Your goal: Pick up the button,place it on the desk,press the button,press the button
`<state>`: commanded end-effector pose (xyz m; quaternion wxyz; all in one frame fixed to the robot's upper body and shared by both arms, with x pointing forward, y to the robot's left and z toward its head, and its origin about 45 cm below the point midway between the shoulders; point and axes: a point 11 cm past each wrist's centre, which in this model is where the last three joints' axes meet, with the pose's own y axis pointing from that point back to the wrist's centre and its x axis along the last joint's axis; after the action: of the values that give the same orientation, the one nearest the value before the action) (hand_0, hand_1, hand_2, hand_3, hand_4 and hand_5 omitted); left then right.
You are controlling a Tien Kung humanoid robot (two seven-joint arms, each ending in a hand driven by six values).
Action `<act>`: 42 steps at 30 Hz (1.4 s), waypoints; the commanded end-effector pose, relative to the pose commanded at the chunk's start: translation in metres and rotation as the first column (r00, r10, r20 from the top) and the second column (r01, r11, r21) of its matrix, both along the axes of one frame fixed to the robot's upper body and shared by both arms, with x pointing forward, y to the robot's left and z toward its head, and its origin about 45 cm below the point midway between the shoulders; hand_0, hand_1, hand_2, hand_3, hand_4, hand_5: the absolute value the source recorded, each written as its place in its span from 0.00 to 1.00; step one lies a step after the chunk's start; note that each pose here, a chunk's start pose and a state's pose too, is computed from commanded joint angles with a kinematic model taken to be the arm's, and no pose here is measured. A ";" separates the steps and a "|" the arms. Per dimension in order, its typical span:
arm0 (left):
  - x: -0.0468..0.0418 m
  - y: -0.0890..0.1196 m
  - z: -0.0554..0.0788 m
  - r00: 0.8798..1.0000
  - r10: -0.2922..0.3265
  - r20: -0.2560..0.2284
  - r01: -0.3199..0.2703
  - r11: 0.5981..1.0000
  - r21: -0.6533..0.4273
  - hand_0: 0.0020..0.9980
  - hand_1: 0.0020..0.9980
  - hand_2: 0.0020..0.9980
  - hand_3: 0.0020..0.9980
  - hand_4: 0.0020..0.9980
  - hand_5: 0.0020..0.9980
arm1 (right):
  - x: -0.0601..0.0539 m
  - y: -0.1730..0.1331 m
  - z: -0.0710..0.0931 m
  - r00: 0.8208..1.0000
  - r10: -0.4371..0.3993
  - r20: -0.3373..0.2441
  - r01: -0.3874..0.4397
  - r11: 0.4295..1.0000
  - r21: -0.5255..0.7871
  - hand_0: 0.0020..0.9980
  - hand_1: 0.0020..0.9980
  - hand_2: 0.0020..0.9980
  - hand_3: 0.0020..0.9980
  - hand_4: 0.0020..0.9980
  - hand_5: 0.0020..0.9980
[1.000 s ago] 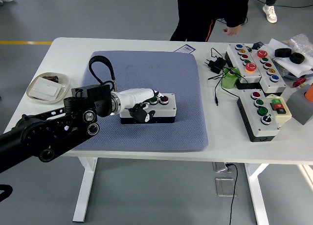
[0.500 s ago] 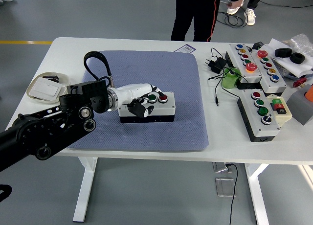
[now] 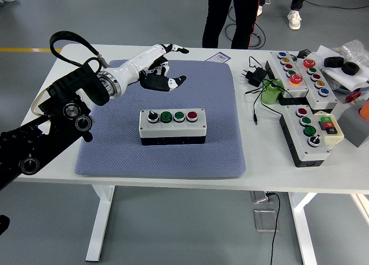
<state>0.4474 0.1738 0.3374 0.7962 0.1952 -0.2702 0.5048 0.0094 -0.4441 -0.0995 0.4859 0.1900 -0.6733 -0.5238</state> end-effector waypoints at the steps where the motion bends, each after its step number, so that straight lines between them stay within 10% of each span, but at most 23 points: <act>1: 0.0034 0.010 0.004 0.999 0.033 -0.001 -0.033 0.997 -0.074 0.24 0.38 0.41 0.92 0.87 0.63 | 0.000 0.000 0.000 1.000 -0.001 0.000 0.001 1.000 0.000 0.64 0.51 0.55 0.59 0.24 0.36; 2: 0.0056 0.018 0.007 0.999 0.052 -0.007 -0.052 0.990 -0.131 0.55 0.64 0.67 0.95 0.88 0.74 | 0.000 0.000 0.000 1.000 -0.001 0.000 0.001 1.000 0.000 0.64 0.51 0.55 0.59 0.25 0.36; 7: 0.0140 0.050 0.011 0.991 0.119 -0.061 -0.134 0.922 -0.362 0.55 0.64 0.67 0.95 0.88 0.74 | -0.001 0.001 0.000 1.000 -0.004 0.000 0.004 1.000 0.001 0.64 0.51 0.55 0.59 0.25 0.36; 8: 0.0155 0.056 0.012 0.989 0.127 -0.075 -0.147 0.903 -0.404 0.85 0.87 0.92 0.96 0.87 0.83 | -0.001 0.001 0.000 1.000 -0.004 0.000 0.004 1.000 0.001 0.64 0.51 0.55 0.59 0.25 0.36; 22: 0.0204 0.129 -0.035 0.926 0.127 -0.357 -0.368 0.518 -0.772 0.92 0.93 0.96 0.97 0.86 0.92 | 0.001 0.003 -0.001 1.000 -0.004 0.002 0.004 1.000 0.006 0.64 0.51 0.55 0.59 0.24 0.36; 26: 0.0176 0.132 -0.040 0.925 0.121 -0.359 -0.367 0.522 -0.770 0.92 0.92 0.96 0.97 0.87 0.92 | 0.001 0.003 -0.001 1.000 -0.005 0.004 0.004 1.000 0.006 0.64 0.51 0.55 0.59 0.24 0.36; 42: 0.0001 0.137 -0.066 0.962 0.230 -0.149 -0.265 0.919 -0.293 0.96 0.94 0.96 0.97 0.93 0.79 | 0.005 0.005 -0.002 1.000 -0.006 0.009 0.006 1.000 0.009 0.64 0.51 0.55 0.59 0.24 0.36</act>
<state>0.4475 0.3106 0.2717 0.7603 0.1283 -0.1160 0.6261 0.0140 -0.4389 -0.1011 0.4803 0.1926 -0.6738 -0.5275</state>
